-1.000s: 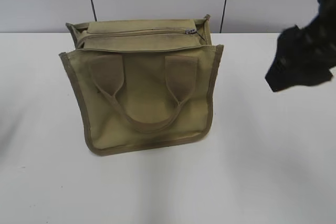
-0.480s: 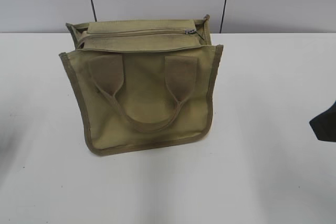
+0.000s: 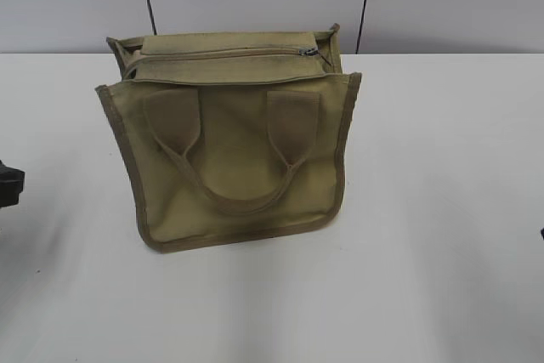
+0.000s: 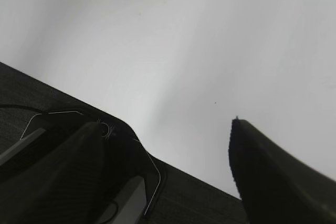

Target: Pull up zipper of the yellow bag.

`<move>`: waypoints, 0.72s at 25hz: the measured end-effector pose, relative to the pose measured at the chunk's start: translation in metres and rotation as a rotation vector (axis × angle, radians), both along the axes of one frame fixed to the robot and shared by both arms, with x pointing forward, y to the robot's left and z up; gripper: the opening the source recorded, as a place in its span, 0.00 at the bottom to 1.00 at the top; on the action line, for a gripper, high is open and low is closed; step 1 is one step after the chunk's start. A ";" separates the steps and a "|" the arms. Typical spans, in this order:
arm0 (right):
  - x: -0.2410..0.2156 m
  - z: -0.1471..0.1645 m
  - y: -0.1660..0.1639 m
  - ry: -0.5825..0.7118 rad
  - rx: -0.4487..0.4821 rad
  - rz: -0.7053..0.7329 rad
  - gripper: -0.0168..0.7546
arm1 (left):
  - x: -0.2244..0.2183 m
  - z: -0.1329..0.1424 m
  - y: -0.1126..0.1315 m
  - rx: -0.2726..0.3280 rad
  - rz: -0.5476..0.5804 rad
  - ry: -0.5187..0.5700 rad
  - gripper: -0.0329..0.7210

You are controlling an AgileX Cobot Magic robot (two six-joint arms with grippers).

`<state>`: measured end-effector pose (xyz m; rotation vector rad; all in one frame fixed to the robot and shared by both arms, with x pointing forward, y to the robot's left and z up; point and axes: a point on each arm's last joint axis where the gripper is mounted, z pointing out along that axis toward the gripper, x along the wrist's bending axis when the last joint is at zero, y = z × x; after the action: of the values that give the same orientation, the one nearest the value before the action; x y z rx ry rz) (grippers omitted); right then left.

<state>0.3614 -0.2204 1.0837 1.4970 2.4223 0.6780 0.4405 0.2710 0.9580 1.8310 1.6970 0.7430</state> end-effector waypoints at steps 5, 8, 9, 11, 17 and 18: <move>-0.014 0.004 -0.008 0.020 -0.012 0.014 0.76 | -0.016 0.011 -0.024 0.074 -0.090 -0.015 0.66; -0.027 0.010 -0.014 0.003 0.022 0.017 0.76 | -0.024 0.010 -0.028 0.142 -0.067 0.061 0.66; -0.030 0.011 -0.015 0.004 0.029 0.017 0.76 | -0.026 0.012 -0.031 0.162 -0.080 0.084 0.66; -0.035 0.013 -0.017 0.004 0.042 0.019 0.76 | -0.028 0.021 -0.038 0.154 -0.107 0.129 0.66; -0.052 0.019 -0.025 -0.039 0.078 0.047 0.77 | -0.042 0.073 -0.048 0.132 -0.252 0.229 0.66; -0.055 0.021 -0.027 -0.055 0.085 0.055 0.78 | -0.048 0.082 -0.046 0.133 -0.281 0.251 0.66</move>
<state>0.3067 -0.2476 1.1048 1.4272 2.4292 0.8327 0.3929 0.2249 1.0402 2.2770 1.5187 0.5376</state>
